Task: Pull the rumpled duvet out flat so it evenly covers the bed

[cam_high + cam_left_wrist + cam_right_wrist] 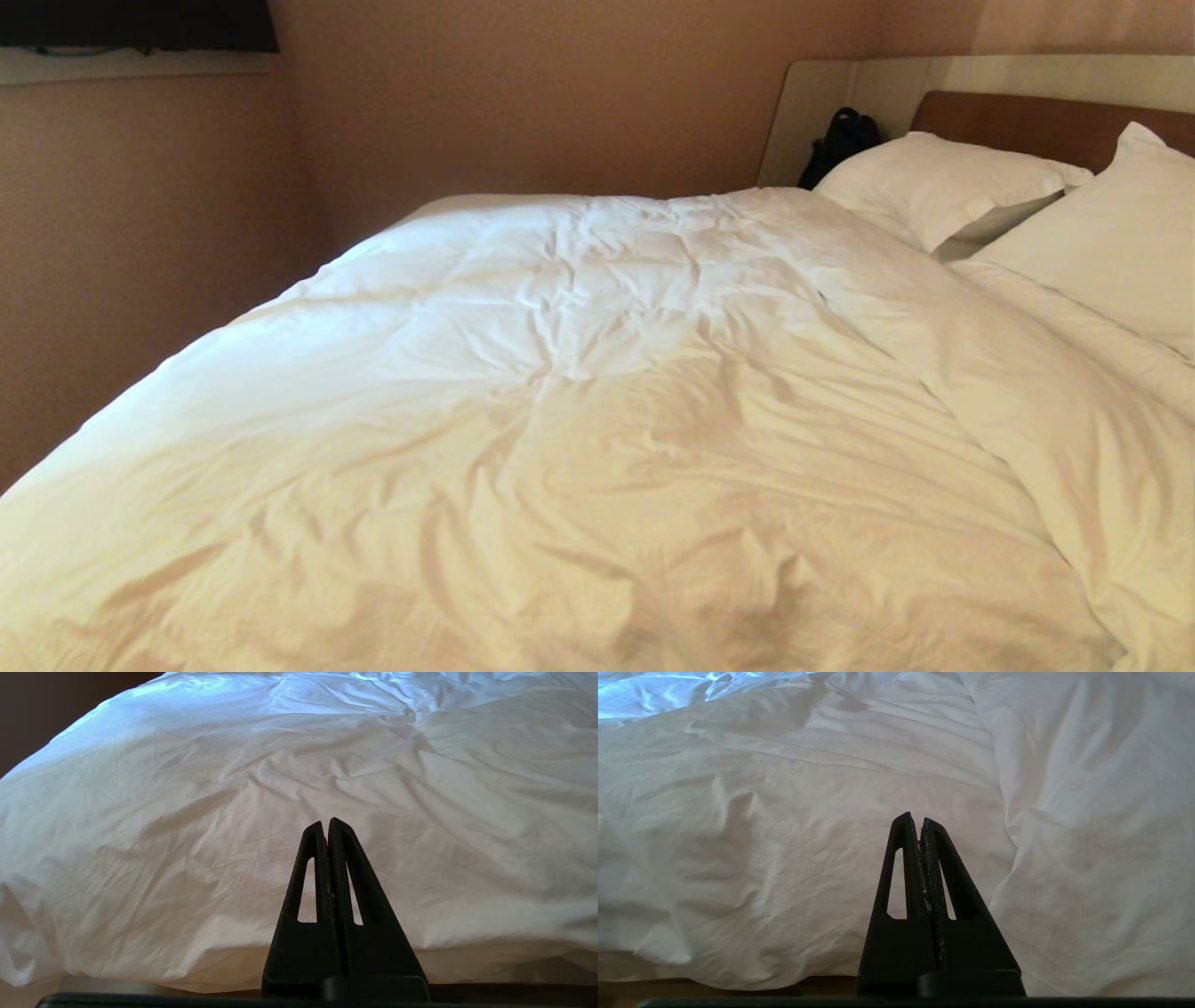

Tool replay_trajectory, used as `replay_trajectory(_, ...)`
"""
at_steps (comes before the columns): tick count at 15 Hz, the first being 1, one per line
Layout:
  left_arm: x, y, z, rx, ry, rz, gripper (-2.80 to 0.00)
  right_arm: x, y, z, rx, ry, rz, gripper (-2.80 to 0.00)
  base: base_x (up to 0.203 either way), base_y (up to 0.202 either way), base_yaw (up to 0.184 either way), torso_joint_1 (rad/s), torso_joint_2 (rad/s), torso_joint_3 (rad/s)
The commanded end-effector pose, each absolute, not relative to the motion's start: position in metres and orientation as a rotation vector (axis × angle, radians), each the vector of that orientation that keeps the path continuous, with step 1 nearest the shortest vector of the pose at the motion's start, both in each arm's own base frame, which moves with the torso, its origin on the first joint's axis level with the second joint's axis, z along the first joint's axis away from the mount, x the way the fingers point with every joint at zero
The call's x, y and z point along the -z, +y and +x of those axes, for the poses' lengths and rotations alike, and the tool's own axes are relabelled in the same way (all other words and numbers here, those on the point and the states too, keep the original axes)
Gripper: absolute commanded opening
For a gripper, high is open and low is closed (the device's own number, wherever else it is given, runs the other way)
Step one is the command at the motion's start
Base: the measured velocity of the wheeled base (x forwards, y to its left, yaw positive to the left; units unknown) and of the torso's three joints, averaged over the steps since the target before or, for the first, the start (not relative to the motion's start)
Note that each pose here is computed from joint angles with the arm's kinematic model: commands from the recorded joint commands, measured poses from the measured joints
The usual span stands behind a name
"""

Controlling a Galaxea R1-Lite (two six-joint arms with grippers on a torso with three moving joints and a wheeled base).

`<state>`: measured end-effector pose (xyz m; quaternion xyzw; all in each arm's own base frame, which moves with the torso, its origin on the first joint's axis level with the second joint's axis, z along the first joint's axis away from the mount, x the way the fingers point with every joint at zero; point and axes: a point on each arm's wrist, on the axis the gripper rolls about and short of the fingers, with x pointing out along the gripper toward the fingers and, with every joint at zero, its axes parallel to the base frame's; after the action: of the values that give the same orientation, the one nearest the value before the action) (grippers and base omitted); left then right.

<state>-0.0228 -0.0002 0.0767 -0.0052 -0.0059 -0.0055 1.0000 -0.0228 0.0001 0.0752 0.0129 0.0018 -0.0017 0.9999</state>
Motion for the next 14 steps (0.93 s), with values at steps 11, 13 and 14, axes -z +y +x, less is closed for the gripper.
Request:
replay_trajectory(11,-0.0766,-0.0002,-0.0227,0.011,-0.009,-0.011,-2.80,-0.0752,0.0001,-0.0228,0.003,0.003,0.026,-2.80,0.000,0.000,0.000,0.000,0.00,0.000)
replay_trajectory(13,-0.0765,-0.0002,-0.0227,0.011,-0.008,-0.011,-2.80,-0.0752,0.0001,-0.0228,0.003,0.003,0.026,-2.80,0.000,0.000,0.000,0.000,0.00,0.000)
replay_trajectory(14,-0.0766,-0.0002,-0.0228,0.011,-0.011,-0.011,-2.80,-0.0752,0.0001,-0.0228,0.003,0.003,0.026,-2.80,0.000,0.000,0.000,0.000,0.00,0.000)
